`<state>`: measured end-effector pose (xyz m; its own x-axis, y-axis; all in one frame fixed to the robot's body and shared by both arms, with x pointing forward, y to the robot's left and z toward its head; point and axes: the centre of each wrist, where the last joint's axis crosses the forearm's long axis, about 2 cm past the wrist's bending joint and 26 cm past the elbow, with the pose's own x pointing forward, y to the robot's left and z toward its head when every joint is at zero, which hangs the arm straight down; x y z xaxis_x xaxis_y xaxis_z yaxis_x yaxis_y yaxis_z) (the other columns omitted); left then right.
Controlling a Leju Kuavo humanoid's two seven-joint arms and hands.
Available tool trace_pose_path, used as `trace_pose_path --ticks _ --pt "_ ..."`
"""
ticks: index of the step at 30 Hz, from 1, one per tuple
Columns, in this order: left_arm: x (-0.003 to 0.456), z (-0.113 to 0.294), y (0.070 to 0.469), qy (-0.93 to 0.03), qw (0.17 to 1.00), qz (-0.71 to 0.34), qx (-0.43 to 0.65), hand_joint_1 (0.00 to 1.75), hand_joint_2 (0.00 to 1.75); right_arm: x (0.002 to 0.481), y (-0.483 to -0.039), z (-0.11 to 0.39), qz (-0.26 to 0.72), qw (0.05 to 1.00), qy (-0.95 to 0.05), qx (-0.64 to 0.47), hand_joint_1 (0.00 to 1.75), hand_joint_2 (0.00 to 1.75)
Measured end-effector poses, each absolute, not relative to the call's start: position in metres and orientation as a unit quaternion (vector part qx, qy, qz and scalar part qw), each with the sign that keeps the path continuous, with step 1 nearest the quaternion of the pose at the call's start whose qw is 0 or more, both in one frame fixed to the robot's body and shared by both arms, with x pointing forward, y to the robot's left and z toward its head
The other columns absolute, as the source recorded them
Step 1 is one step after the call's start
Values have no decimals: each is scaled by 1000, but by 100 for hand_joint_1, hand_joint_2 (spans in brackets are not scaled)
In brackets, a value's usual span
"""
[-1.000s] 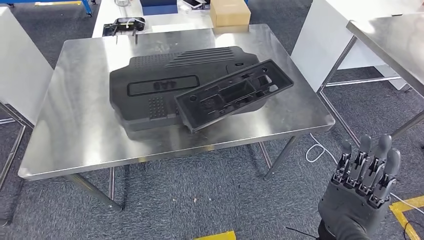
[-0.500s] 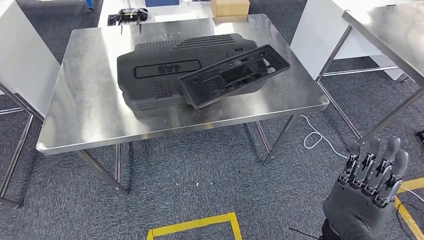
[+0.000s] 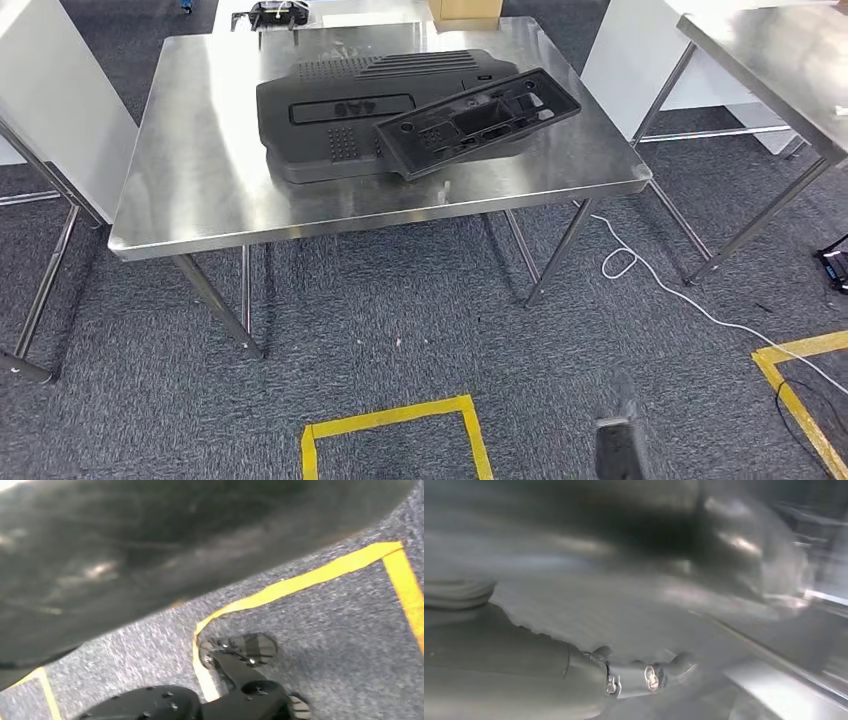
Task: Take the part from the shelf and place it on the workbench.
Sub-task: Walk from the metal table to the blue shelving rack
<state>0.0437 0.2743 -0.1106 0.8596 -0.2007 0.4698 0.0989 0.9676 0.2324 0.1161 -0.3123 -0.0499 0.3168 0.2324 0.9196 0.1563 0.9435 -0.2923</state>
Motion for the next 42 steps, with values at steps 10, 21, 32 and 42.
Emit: trace_pose_path --ticks 10,21,32,42 --pt "44 -111 276 -254 958 -91 101 0 0 39 -279 -109 54 955 -274 -98 0 0" --pt "42 -111 277 -257 956 -91 103 0 0 26 -258 -111 61 987 -130 -77 0 0" --pt "42 -111 277 -259 956 -90 107 0 0 27 -249 -111 45 989 -118 -73 0 0" --pt "42 -111 276 -269 953 -91 104 0 0 31 -246 -110 49 988 -129 -71 0 0"
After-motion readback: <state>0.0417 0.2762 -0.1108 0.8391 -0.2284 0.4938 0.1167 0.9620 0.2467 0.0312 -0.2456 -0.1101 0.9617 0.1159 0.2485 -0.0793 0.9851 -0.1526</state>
